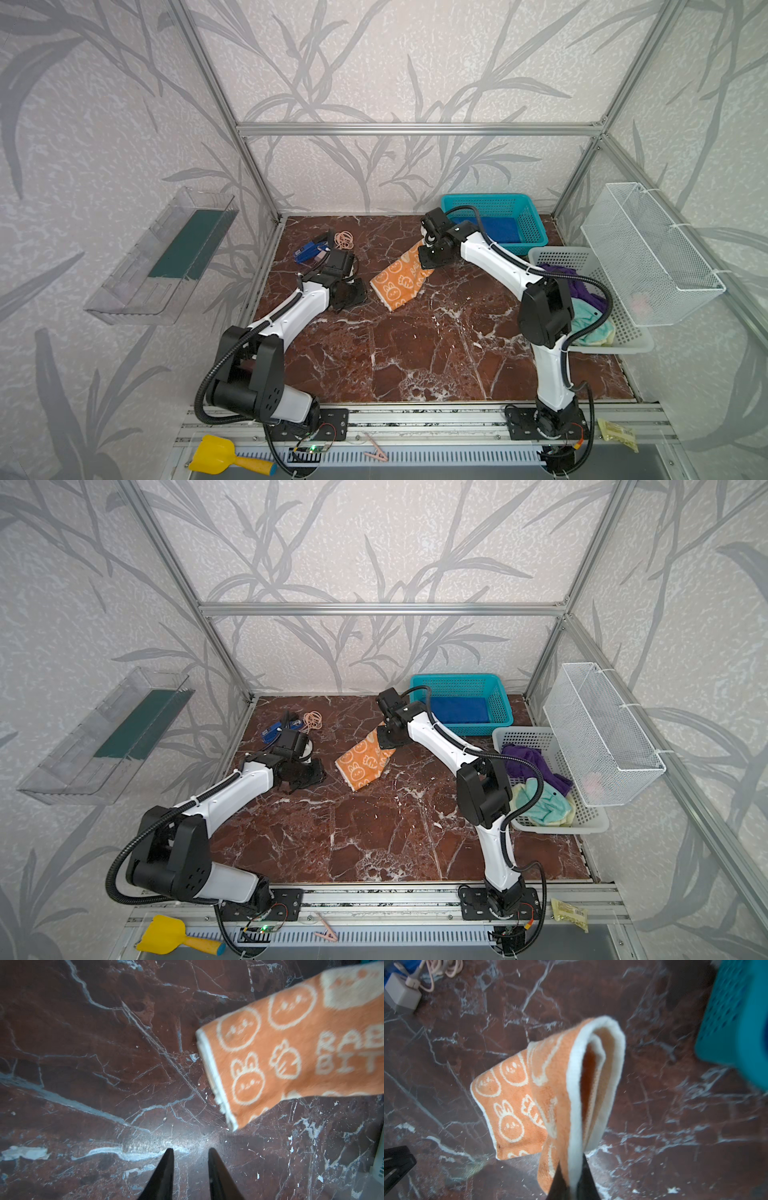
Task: Fold and stack the towels
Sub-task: 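Carry the folded towel to the teal basket with the right gripper while the left releases, then lower the towel onto the blue towel, open the right gripper, move toward the white basket, then lower the right gripper into the white basket and grasp the purple towel, then lift the purple towel out and drop it on the table center, then grasp the purple towel's edges with both grippers near each other, then lift the purple towel high with both grippers, spreading its corners apart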
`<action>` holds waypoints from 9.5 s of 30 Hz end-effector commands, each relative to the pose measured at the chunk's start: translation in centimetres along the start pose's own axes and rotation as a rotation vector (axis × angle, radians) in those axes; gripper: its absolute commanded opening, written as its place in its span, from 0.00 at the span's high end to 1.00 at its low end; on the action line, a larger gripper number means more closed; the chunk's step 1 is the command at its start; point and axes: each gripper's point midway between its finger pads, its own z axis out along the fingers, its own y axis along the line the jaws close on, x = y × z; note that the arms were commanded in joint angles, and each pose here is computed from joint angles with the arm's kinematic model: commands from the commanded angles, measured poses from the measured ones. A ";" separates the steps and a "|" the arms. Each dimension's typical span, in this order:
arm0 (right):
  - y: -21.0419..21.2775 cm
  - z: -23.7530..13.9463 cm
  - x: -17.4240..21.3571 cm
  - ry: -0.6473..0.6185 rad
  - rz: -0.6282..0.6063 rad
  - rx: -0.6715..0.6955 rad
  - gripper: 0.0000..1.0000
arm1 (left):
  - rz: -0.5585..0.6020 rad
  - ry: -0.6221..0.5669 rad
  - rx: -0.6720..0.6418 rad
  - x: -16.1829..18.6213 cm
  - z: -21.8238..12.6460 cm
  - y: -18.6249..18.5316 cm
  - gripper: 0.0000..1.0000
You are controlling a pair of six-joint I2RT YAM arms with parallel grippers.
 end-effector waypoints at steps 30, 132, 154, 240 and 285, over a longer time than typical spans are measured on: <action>-26.7 -4.4 -11.9 -0.184 0.059 0.385 1.00 | -0.051 0.135 -0.098 -1.0 6.0 0.8 0.71; -40.0 -5.4 11.2 0.125 0.231 0.744 0.88 | 0.546 0.017 -0.005 2.4 1.9 -19.1 0.73; -23.6 -31.8 4.1 -0.598 0.098 0.520 1.00 | 0.611 -0.179 0.109 -1.0 -2.1 -22.2 0.74; -3.2 0.4 26.8 0.328 0.204 -0.254 0.54 | 0.156 0.117 0.137 4.1 8.7 -16.9 0.65; -2.3 0.8 20.1 0.238 -0.123 -0.206 0.53 | 0.105 -0.103 0.057 -4.8 1.2 -9.1 1.00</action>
